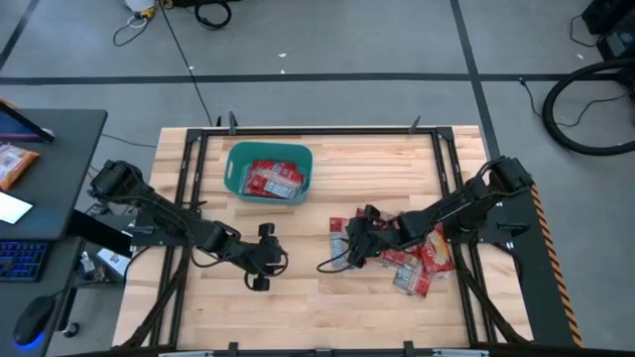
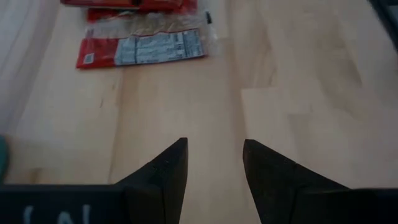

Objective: Sort popcorn bags into baskets
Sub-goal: Put the red popcorn pack into the green bin

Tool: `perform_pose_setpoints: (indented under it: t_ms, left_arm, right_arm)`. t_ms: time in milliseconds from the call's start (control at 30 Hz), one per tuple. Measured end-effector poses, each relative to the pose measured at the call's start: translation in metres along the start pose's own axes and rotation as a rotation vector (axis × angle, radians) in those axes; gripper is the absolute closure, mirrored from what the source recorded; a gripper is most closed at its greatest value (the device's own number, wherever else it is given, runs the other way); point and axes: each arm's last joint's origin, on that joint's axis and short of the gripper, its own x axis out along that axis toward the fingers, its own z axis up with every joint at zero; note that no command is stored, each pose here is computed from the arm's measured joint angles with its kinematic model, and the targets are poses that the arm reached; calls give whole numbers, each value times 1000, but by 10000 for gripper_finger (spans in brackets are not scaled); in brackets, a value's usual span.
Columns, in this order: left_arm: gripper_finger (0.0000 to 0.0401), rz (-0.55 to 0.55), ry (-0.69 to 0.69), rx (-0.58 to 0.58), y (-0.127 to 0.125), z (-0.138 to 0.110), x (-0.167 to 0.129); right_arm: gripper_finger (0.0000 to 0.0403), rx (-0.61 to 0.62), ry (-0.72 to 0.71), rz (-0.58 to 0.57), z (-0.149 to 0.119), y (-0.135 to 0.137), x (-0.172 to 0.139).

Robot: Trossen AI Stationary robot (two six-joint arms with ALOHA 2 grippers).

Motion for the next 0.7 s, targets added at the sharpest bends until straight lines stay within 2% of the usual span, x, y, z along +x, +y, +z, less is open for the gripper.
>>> perform_pose_setpoints:
  t_ms: [133, 333, 467, 600, 700]
  left_arm:
    - [241, -13, -12, 2, -4, 0, -1]
    - [241, 1, -38, -13, -4, 2, -1]
    - [241, 26, -54, -19, -3, 4, -1]
    - [241, 24, -63, -32, -3, 5, -1]
    - [241, 18, -65, -56, -3, 5, -1]
  right_arm:
    - [220, -10, 17, -66, -5, -2, -3]
    - [220, 1, 173, -188, -20, -17, -5]
    - [221, 9, 214, -225, -24, -22, -6]
    - [221, 19, 235, -209, -26, -21, -5]
    - [221, 30, 227, -111, -28, -17, 3]
